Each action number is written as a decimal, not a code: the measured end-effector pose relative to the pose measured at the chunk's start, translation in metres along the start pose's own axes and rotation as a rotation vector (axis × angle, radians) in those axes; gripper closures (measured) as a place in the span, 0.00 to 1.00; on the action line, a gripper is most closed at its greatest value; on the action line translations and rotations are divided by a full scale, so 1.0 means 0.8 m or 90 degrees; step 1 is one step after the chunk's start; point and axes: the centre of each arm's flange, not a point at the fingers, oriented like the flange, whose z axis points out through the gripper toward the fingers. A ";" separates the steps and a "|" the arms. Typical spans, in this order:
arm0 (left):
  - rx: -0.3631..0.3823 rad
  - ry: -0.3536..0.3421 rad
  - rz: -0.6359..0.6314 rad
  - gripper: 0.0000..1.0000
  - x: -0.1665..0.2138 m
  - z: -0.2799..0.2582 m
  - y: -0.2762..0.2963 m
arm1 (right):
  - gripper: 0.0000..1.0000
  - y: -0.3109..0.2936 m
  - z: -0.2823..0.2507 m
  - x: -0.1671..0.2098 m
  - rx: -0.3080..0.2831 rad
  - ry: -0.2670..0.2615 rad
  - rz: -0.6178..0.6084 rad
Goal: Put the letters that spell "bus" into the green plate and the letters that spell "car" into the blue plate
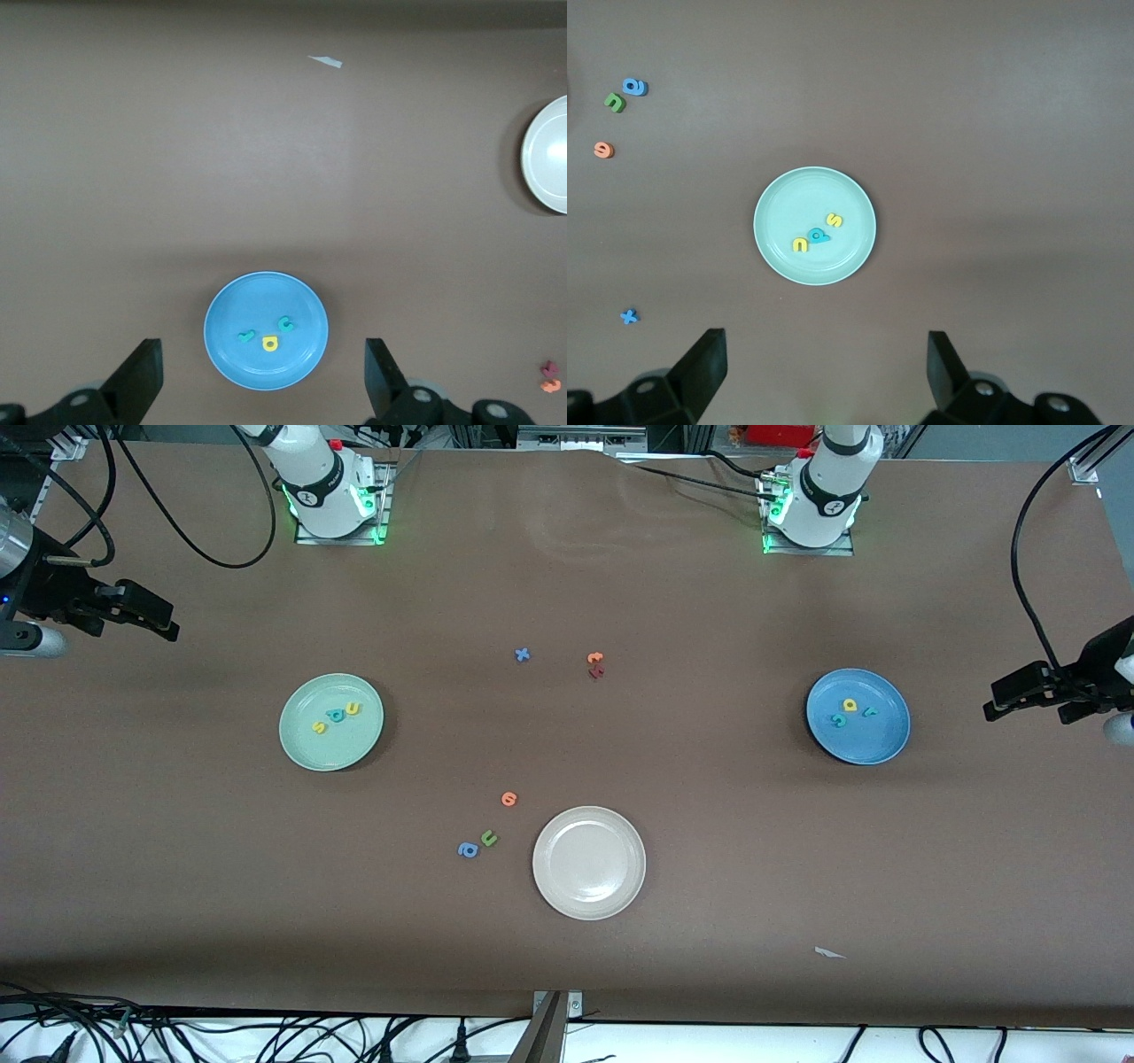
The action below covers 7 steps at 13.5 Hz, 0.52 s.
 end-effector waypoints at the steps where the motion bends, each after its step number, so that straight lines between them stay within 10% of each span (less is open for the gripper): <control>1: 0.009 -0.004 0.000 0.00 0.001 0.003 -0.005 | 0.00 0.000 0.000 0.000 0.000 0.000 0.000; 7: 0.016 -0.002 0.010 0.00 0.002 -0.017 0.002 | 0.00 0.000 0.000 0.000 0.000 0.000 0.000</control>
